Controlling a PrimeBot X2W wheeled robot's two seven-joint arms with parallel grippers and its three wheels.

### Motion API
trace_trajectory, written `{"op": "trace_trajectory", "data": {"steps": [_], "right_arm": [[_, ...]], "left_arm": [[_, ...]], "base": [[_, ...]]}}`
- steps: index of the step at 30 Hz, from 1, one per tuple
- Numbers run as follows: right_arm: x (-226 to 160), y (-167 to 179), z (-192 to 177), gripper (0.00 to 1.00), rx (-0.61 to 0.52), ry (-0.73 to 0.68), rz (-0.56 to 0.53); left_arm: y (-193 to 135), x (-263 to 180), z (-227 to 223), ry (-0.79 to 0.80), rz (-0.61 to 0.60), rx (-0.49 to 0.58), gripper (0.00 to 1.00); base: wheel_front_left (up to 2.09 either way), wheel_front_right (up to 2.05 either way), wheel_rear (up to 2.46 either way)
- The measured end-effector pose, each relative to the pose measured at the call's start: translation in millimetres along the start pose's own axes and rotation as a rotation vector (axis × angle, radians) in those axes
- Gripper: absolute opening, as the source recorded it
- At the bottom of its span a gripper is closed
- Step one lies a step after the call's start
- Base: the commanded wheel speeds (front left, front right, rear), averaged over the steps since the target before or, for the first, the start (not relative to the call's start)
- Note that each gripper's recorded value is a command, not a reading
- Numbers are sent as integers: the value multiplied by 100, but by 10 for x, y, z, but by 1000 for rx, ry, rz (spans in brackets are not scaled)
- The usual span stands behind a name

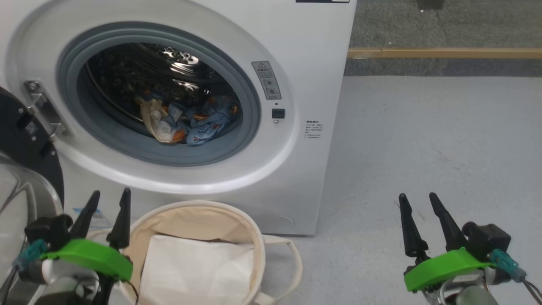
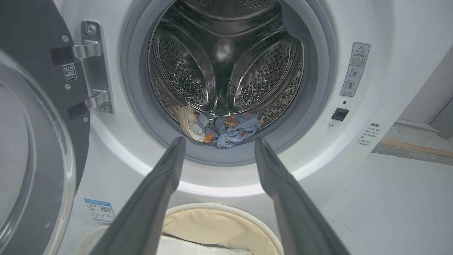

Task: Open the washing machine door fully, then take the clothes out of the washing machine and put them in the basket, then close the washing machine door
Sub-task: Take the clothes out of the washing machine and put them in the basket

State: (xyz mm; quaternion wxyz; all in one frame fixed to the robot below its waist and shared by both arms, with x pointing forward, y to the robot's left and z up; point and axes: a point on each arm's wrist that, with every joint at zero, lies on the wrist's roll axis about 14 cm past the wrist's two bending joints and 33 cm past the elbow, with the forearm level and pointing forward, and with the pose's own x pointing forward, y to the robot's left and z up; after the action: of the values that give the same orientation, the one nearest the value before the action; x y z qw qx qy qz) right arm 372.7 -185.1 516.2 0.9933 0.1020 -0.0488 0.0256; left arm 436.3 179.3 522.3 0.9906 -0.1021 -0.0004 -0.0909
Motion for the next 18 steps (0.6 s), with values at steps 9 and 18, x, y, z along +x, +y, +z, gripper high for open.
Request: {"op": "trace_trajectory", "data": {"steps": [9,18], "right_arm": [[55,9,-98,100,5,28,4],[344,-96,-121,100,-12,26,-11]], "left_arm": [[-68,435,-24,41,-5,55,100],[-57,1127,-193,122,-3,132,100]], "base": [[0,0,0],[0,0,0]]}}
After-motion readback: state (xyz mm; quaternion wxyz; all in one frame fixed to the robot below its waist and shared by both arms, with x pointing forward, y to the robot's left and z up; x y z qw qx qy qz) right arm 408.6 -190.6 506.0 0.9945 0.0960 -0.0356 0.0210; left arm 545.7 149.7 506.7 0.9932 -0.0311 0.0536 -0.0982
